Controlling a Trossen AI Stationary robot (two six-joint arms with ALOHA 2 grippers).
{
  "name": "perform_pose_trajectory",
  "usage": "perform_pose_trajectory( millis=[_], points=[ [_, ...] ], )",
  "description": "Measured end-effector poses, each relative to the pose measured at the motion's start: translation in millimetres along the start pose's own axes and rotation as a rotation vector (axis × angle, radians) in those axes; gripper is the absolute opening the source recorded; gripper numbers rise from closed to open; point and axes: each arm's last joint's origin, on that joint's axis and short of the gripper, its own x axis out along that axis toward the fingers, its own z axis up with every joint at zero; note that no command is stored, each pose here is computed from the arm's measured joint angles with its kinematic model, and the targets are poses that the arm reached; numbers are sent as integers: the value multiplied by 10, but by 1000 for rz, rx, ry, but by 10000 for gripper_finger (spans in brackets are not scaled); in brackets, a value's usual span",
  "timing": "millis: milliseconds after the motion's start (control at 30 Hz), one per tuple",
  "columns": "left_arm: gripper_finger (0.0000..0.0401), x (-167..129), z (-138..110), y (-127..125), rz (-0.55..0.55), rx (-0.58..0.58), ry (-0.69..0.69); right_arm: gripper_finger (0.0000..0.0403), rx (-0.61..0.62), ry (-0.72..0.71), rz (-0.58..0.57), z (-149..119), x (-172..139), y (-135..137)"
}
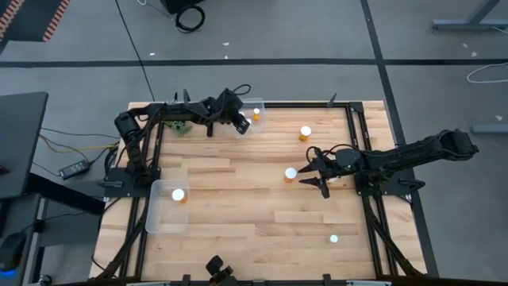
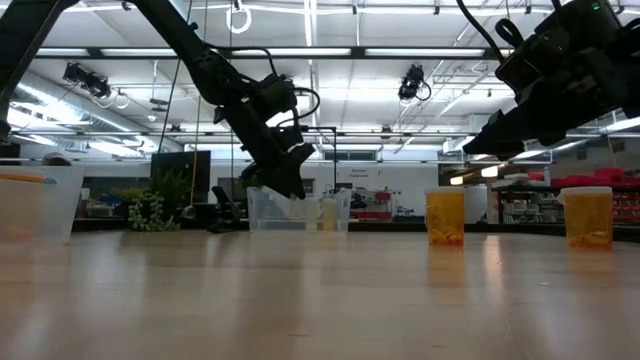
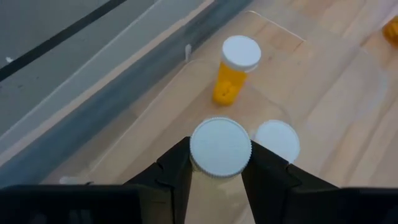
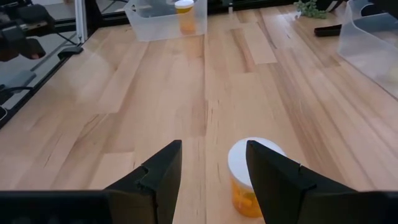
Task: Pick and place medicine bottles into bin by pill shape (circle, oval)
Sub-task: Put the left small yellow pill bottle into the top transparent bin
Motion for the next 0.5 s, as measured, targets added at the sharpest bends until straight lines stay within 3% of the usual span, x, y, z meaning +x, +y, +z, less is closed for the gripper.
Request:
perform_pose_trajectory(
  millis=[500],
  points=[
    [131, 4, -27, 91, 46, -11, 35, 186, 0, 0, 4, 1, 0, 1]
  ],
)
